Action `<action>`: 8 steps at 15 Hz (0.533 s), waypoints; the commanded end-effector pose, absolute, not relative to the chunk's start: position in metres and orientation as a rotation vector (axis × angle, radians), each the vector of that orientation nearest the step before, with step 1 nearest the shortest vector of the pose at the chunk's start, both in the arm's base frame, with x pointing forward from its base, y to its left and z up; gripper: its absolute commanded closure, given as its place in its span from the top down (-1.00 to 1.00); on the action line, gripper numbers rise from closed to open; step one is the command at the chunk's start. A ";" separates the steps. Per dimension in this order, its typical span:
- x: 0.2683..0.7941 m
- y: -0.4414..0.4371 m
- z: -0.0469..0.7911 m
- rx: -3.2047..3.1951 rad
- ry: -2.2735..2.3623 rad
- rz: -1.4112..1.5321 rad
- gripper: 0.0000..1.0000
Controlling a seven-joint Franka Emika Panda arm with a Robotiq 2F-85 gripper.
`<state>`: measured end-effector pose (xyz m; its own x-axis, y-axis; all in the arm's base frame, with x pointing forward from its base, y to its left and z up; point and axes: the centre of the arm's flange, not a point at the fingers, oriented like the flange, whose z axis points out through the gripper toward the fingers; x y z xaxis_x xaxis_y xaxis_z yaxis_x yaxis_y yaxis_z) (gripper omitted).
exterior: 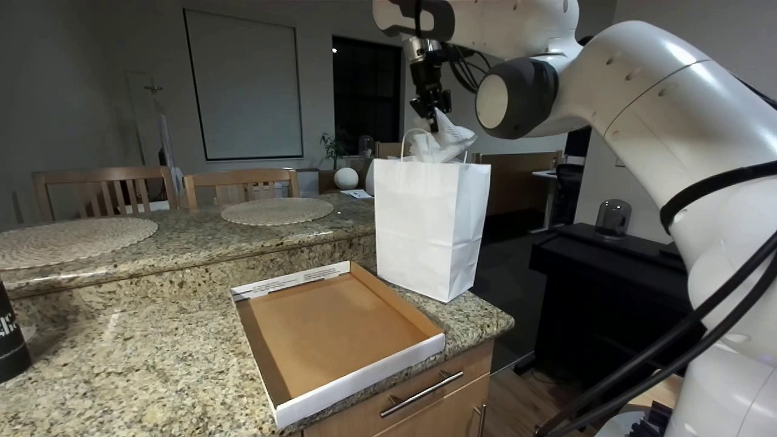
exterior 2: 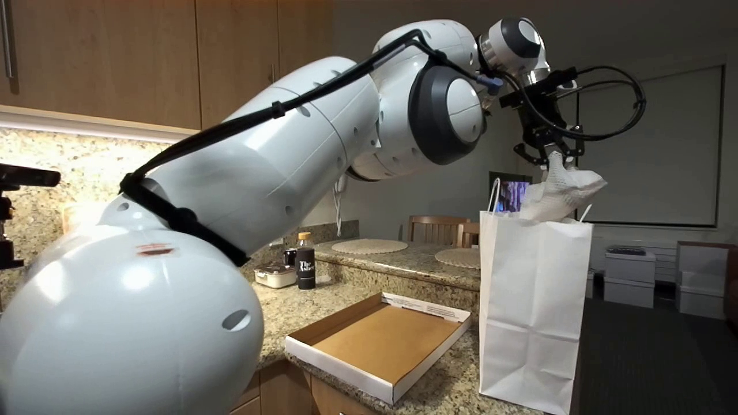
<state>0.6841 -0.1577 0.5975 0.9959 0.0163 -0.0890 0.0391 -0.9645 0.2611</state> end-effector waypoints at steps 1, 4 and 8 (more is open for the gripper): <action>0.622 -0.127 0.563 2.868 0.157 -0.195 -0.84; 0.626 -0.103 0.561 2.877 0.185 -0.205 -0.84; 0.626 -0.069 0.558 2.890 0.231 -0.250 -0.84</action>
<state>0.6885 -0.0929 0.5909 0.9812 0.1134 -0.1562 0.1478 -0.9618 0.2304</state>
